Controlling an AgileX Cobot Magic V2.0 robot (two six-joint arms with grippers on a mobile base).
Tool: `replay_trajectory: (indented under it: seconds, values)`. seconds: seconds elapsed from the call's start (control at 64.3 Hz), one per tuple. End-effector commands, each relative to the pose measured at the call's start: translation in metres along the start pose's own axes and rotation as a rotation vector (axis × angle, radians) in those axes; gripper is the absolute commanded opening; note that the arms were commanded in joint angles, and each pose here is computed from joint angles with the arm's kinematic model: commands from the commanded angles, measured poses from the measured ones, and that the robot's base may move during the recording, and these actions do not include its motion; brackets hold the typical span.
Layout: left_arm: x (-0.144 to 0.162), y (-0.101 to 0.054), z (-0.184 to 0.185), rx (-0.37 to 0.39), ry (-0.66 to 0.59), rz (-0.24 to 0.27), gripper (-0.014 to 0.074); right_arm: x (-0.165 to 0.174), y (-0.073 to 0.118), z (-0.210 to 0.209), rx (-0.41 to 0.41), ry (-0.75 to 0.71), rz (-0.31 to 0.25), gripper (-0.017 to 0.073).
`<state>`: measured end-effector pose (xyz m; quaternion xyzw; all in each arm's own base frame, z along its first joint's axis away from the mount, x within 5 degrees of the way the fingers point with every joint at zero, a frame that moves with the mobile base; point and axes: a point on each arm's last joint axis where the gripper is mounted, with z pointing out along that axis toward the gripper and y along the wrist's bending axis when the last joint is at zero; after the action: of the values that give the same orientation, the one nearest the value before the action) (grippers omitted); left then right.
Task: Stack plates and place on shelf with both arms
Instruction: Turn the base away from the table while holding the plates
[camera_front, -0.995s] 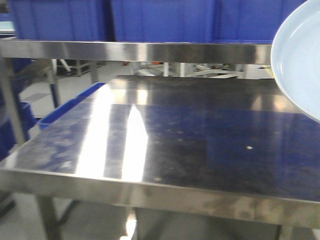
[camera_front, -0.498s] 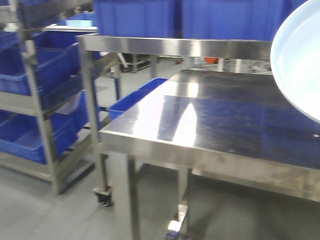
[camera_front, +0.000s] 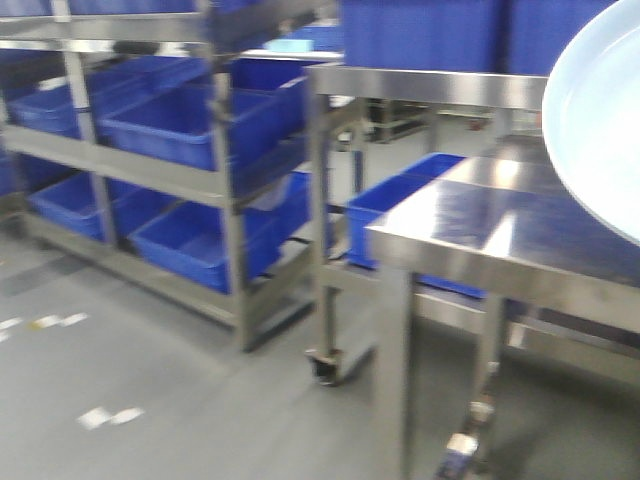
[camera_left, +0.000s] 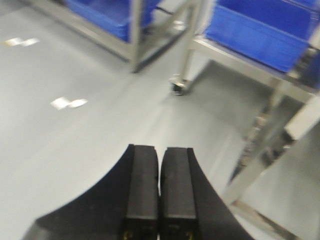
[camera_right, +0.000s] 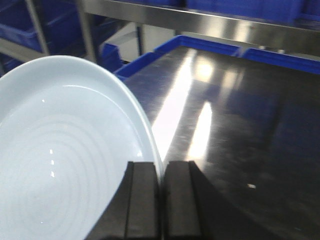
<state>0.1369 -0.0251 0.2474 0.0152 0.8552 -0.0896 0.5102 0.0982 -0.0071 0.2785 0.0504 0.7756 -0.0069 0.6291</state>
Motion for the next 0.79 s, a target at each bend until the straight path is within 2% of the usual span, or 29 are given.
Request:
replay_trajectory:
  seconds: [0.0, 0.778]
  values:
    - [-0.0160, -0.0028, -0.0036, 0.016, -0.106, -0.011, 0.0083, -0.0201, 0.0021, -0.0033, -0.020, -0.138, -0.005, 0.0056]
    - [-0.0160, -0.0028, -0.0036, 0.016, -0.106, -0.011, 0.0083, -0.0201, 0.0021, -0.0033, -0.020, -0.138, -0.005, 0.0056]
